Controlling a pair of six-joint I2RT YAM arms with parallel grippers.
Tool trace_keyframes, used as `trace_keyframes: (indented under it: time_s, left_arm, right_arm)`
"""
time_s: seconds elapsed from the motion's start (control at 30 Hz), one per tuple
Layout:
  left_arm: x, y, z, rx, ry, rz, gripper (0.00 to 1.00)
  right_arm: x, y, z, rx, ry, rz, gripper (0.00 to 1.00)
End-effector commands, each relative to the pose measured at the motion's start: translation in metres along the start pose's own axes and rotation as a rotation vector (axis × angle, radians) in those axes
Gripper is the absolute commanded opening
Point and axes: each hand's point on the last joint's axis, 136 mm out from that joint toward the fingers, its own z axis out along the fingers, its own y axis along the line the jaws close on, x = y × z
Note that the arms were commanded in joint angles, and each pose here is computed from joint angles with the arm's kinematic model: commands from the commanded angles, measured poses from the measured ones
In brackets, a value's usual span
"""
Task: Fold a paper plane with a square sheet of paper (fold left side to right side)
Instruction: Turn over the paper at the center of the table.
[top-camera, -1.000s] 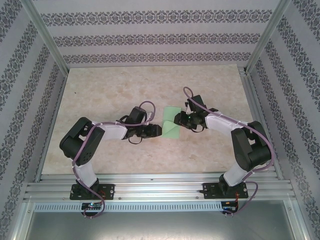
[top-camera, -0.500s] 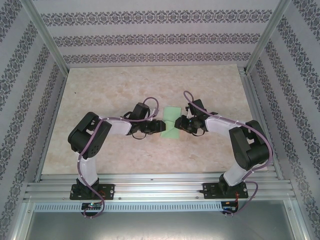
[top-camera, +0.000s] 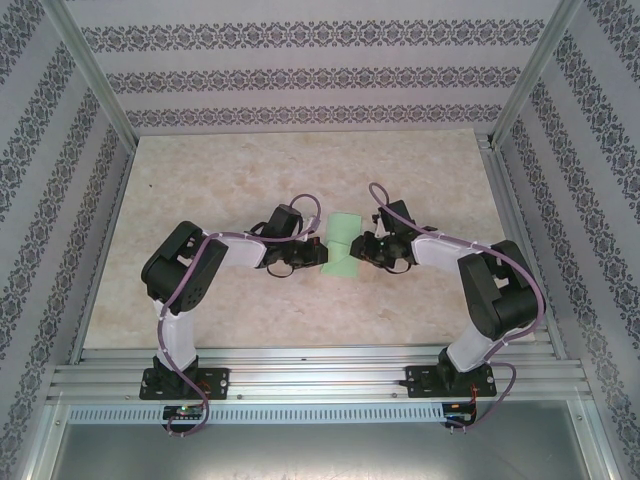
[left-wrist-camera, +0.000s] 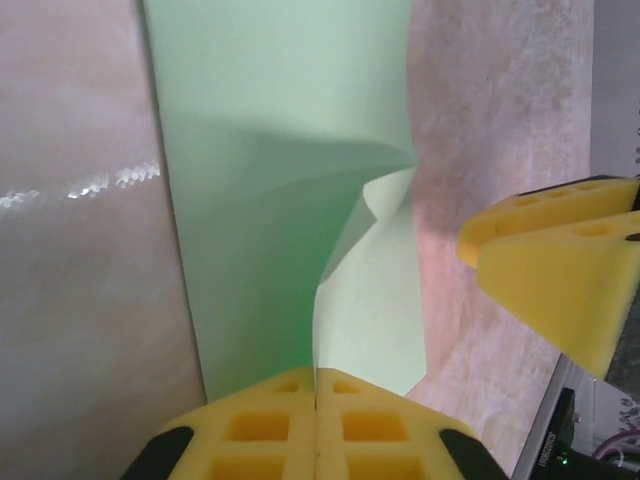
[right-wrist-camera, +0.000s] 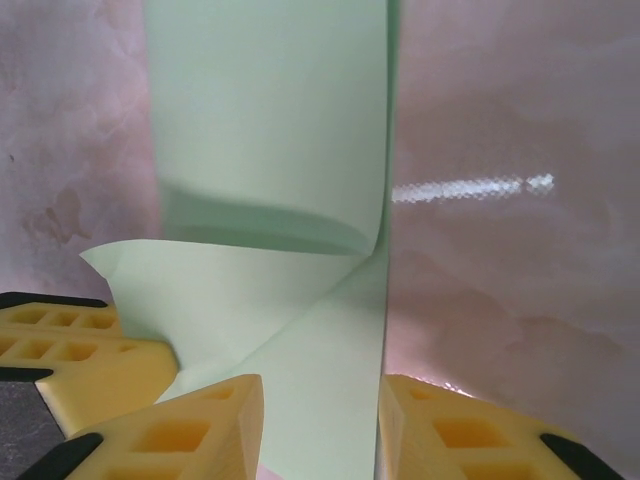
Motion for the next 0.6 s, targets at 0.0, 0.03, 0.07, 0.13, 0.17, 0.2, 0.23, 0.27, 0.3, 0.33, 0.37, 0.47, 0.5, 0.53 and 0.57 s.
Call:
trace_keyframes:
  time_s: [0.0, 0.03, 0.07, 0.13, 0.17, 0.2, 0.23, 0.27, 0.3, 0.33, 0.37, 0.47, 0.5, 0.53, 0.57]
  left_arm:
    - [-0.008, -0.017, -0.008, 0.026, -0.017, 0.041, 0.03]
    - [-0.009, -0.019, -0.009, 0.03, -0.021, 0.043, 0.02]
    - [-0.01, -0.022, -0.011, 0.036, -0.025, 0.046, 0.01]
    - [-0.01, -0.027, -0.013, 0.053, -0.029, 0.045, 0.01]
    - [-0.011, -0.029, -0.014, 0.061, -0.031, 0.045, 0.01]
    - [-0.011, -0.032, -0.015, 0.074, -0.033, 0.043, 0.01]
    - [-0.011, -0.034, -0.016, 0.083, -0.036, 0.041, 0.01]
    - [-0.012, -0.037, -0.018, 0.092, -0.04, 0.039, 0.0]
    - [-0.012, -0.039, -0.019, 0.099, -0.043, 0.041, 0.0]
    - [-0.013, -0.041, -0.02, 0.104, -0.046, 0.041, 0.01]
    - [-0.012, -0.041, -0.02, 0.105, -0.047, 0.04, 0.0]
    - [-0.013, -0.043, -0.022, 0.109, -0.049, 0.042, 0.0]
    - [-0.013, -0.043, -0.022, 0.11, -0.048, 0.041, 0.0]
    - [-0.013, -0.043, -0.022, 0.112, -0.048, 0.04, 0.01]
    - [-0.013, -0.043, -0.021, 0.112, -0.048, 0.041, 0.0]
  right_arm:
    - [-0.006, 0.013, -0.011, -0.084, -0.036, 0.028, 0.37]
    - [-0.005, 0.016, -0.013, -0.103, -0.039, 0.035, 0.37]
    - [-0.006, 0.018, -0.014, -0.122, -0.045, 0.043, 0.37]
    - [-0.006, 0.023, -0.015, -0.158, -0.051, 0.057, 0.38]
    - [-0.006, 0.026, -0.015, -0.174, -0.052, 0.063, 0.38]
    - [-0.006, 0.028, -0.015, -0.189, -0.052, 0.066, 0.38]
    - [-0.007, 0.03, -0.015, -0.203, -0.053, 0.074, 0.38]
    - [-0.007, 0.031, -0.014, -0.216, -0.055, 0.078, 0.39]
    - [-0.008, 0.032, -0.013, -0.224, -0.055, 0.083, 0.4]
    - [-0.008, 0.033, -0.012, -0.234, -0.052, 0.091, 0.4]
    - [-0.009, 0.034, -0.01, -0.242, -0.052, 0.096, 0.4]
    - [-0.01, 0.037, -0.006, -0.266, -0.051, 0.112, 0.41]
    - [-0.012, 0.038, -0.005, -0.274, -0.052, 0.116, 0.41]
    - [-0.012, 0.038, -0.002, -0.278, -0.05, 0.123, 0.41]
    - [-0.013, 0.039, -0.001, -0.284, -0.05, 0.129, 0.41]
